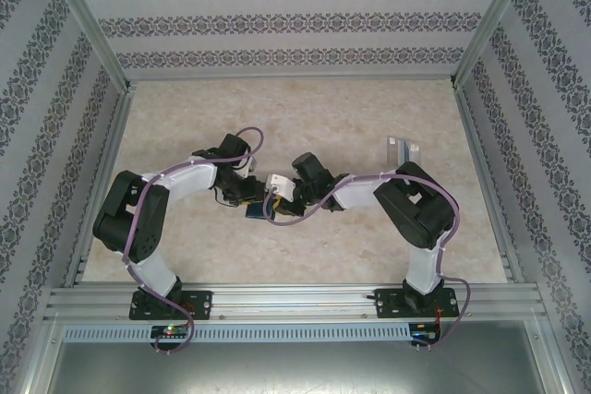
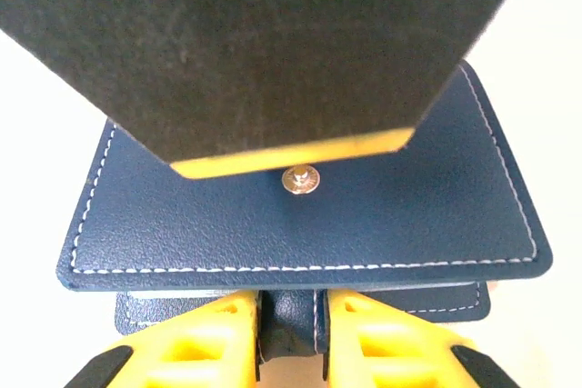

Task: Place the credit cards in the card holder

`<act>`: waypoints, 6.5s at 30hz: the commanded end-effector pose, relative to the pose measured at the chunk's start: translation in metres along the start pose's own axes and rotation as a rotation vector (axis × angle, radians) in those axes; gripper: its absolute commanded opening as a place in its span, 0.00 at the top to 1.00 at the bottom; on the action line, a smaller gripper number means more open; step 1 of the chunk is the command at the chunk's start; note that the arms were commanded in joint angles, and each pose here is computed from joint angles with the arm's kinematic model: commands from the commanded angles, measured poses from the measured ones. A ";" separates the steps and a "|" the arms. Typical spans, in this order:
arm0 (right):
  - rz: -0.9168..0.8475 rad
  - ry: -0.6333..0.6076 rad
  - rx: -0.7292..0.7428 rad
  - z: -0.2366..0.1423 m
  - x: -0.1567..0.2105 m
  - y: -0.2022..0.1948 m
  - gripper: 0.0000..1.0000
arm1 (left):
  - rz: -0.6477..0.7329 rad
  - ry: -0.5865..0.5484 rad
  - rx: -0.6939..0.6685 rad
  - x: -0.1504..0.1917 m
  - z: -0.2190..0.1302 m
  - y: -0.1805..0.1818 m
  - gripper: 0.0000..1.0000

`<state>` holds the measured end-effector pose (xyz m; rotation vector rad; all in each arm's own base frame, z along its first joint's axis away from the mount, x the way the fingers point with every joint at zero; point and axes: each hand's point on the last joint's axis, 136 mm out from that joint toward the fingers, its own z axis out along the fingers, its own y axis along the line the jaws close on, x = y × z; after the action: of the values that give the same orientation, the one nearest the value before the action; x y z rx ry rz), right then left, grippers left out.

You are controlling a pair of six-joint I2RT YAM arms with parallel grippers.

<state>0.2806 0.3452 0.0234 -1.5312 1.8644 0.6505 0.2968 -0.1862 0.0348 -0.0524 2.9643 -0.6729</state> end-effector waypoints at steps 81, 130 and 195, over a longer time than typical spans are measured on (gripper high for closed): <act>0.123 -0.267 0.182 -0.044 0.018 0.020 0.66 | 0.026 -0.047 -0.111 0.014 0.031 -0.023 0.51; 0.195 -0.129 0.250 -0.049 0.017 0.025 0.42 | 0.199 -0.019 0.008 0.007 0.010 -0.074 0.81; 0.144 -0.407 0.335 -0.074 0.036 0.036 0.81 | 0.130 0.043 -0.230 0.016 0.062 -0.029 0.79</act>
<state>0.2386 0.2680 0.0267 -0.9680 1.7668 0.5666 0.3013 -0.2689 0.0275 0.1667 2.9457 -0.5452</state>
